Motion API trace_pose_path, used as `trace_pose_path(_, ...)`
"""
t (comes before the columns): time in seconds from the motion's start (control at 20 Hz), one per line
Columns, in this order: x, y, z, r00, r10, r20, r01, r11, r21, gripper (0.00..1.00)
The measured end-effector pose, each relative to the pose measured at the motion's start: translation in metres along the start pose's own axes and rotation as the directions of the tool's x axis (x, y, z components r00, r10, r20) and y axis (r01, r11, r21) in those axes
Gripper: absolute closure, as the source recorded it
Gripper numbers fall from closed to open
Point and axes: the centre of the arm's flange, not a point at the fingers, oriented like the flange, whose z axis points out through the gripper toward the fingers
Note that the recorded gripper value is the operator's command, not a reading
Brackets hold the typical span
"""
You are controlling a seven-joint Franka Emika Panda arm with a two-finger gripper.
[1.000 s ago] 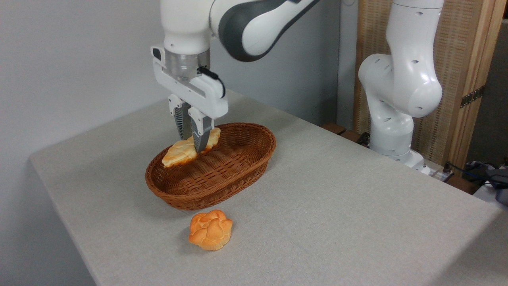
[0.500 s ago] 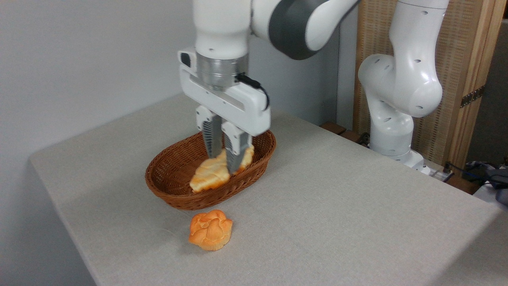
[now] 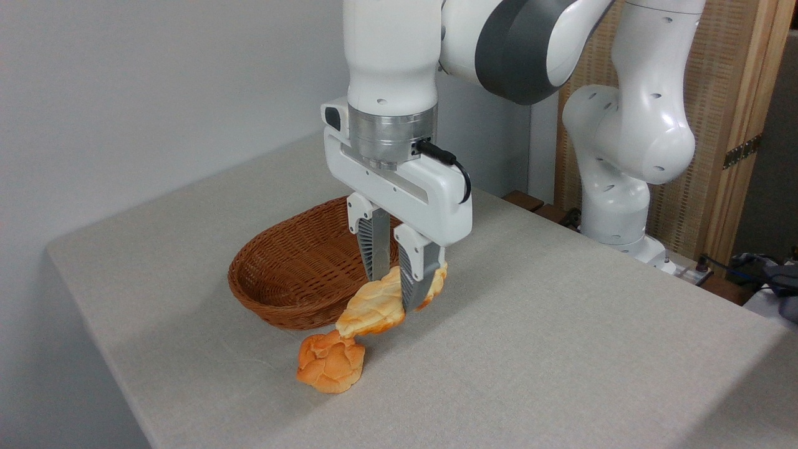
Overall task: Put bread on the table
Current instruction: 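Move the bread over the basket rim beside the orange roll, then open the gripper to release the bread onto the table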
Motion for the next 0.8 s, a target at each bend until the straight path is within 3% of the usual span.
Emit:
trace_pose_path(0.65,0.004,0.003,0.004,1.0,0.009,0.009,-0.009,1.0,-0.006,0.0)
trace_pose_path(0.8,0.021,0.013,-0.012,1.0,0.029,-0.012,-0.029,0.999,0.02,0.0)
